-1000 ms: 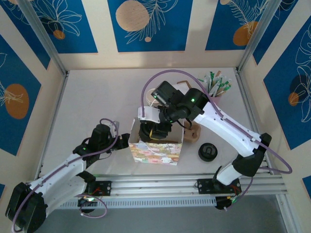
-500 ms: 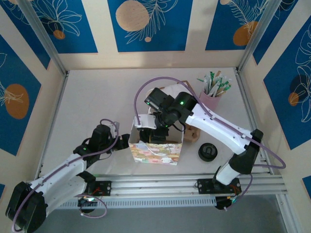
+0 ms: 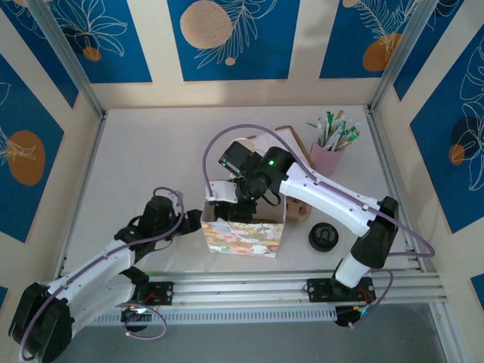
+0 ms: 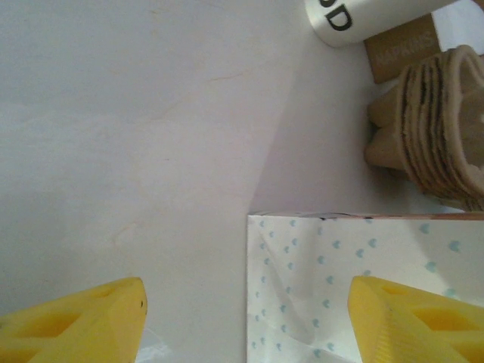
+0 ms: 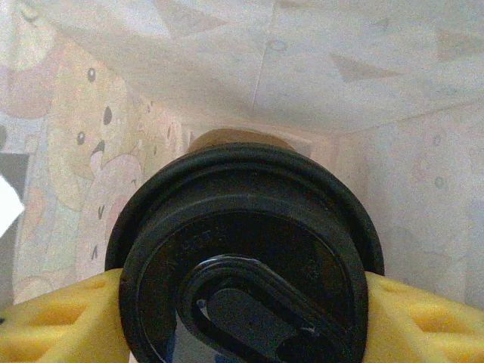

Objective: Pack the takeout coffee

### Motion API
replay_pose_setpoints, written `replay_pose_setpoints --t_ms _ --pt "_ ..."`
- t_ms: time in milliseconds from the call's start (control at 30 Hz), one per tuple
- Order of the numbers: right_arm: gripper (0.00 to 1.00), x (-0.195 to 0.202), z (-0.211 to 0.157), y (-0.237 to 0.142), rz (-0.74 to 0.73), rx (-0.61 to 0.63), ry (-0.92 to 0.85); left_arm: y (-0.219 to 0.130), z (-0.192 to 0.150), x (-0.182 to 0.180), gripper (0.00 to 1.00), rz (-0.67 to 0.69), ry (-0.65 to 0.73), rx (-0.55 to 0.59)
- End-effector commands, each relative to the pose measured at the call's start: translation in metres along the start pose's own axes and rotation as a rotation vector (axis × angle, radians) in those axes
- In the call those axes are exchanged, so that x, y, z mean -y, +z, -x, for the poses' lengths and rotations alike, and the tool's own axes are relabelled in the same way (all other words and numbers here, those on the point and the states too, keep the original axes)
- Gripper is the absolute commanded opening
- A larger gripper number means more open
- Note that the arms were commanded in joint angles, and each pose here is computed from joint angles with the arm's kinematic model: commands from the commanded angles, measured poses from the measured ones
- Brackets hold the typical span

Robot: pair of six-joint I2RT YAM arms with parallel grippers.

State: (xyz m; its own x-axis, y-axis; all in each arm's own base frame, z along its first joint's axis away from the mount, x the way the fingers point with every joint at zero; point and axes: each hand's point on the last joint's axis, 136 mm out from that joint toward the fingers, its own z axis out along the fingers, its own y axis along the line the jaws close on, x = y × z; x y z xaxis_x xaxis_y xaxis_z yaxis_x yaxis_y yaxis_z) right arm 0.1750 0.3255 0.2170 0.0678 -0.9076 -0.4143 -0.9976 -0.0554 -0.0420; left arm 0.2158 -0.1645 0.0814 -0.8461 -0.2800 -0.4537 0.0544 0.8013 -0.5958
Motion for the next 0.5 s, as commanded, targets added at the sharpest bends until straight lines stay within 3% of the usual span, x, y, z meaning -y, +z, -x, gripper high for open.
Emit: replay_pose_setpoints --t_ms 0,467 --pt "0.59 -0.008 0.007 0.008 0.043 0.035 0.013 0.003 -0.008 -0.018 0.71 0.082 0.006 -0.015" --pt "0.56 -0.009 -0.005 -0.004 -0.042 0.05 0.033 0.01 -0.011 -0.03 0.71 0.129 -0.014 -0.02"
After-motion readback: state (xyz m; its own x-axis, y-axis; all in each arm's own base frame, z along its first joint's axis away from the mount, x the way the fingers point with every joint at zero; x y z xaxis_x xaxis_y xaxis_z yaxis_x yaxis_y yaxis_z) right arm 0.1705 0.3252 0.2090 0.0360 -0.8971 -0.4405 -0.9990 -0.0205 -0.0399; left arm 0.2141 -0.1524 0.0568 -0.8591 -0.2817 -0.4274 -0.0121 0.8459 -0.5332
